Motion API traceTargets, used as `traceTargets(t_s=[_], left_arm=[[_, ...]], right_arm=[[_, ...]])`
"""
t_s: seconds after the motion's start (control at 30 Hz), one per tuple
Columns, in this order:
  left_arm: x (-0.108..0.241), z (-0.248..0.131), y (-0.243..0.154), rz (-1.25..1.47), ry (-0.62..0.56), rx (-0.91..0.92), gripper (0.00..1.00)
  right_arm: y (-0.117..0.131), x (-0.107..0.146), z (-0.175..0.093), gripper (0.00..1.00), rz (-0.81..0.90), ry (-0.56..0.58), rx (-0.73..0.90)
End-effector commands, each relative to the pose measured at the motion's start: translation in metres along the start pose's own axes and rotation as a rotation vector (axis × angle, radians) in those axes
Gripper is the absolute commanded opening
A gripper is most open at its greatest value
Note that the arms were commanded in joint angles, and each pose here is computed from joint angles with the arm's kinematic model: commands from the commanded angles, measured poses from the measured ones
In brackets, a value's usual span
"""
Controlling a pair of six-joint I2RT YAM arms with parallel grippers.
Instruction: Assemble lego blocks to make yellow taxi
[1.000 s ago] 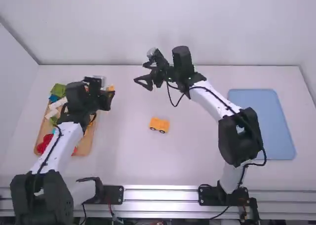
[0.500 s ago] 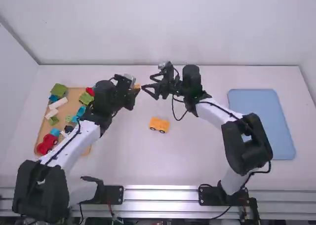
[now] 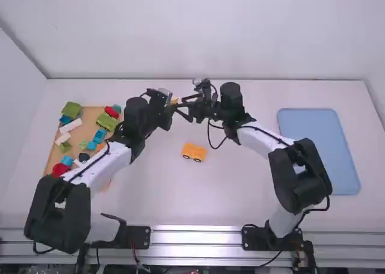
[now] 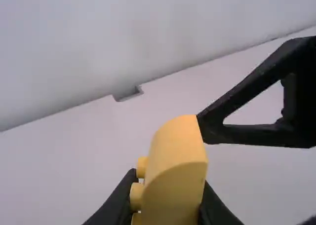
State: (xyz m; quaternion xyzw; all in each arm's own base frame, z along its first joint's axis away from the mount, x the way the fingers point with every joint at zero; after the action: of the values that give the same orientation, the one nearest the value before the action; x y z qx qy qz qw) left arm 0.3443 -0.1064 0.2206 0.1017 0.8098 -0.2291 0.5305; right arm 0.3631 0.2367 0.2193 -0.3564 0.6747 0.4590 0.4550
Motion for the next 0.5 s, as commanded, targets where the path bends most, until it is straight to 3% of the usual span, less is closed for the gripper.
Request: traceTargets(t_s=[0.0, 0.13, 0.17, 0.23, 0.47], left_arm=[[0.0087, 0.0066, -0.0074, -0.013, 0.032, 0.086, 0.02], [0.0122, 0.0089, -0.0070, -0.032, 0.047, 0.096, 0.02], [0.0124, 0.0087, -0.0082, -0.028, 0.050, 0.110, 0.02], [0.0119, 0.0087, -0.0084, -0.026, 0.046, 0.110, 0.02], [0.0087, 0.0077, -0.0159, -0.021, 0.035, 0.198, 0.02]], right_arm=[[0.0103, -0.0071, 0.0012, 0.64, -0.006, -0.015, 0.001], [0.0067, -0.0063, 0.0008, 0.65, 0.002, -0.013, 0.038], [0.0047, -0.0052, 0.0007, 0.74, 0.009, -0.009, 0.061], [0.0041, -0.0047, 0.0006, 0.76, 0.011, -0.007, 0.068], [0.0042, -0.0042, 0.0009, 0.67, 0.014, -0.005, 0.070]])
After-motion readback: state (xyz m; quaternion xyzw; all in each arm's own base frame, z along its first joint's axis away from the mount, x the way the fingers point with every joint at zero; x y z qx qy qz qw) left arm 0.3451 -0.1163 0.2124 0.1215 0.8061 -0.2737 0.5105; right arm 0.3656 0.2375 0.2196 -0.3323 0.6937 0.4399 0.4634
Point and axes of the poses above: each hand's point on the last joint's axis, 136 mm out from that joint toward the fingers, its own z axis out along the fingers, its own y axis along the line the jaws close on, x = y × z, the point moved 9 cm from there along -z, back along the fingers, and after that the axes turned 13 degrees about -z, right-handed, at the moved point
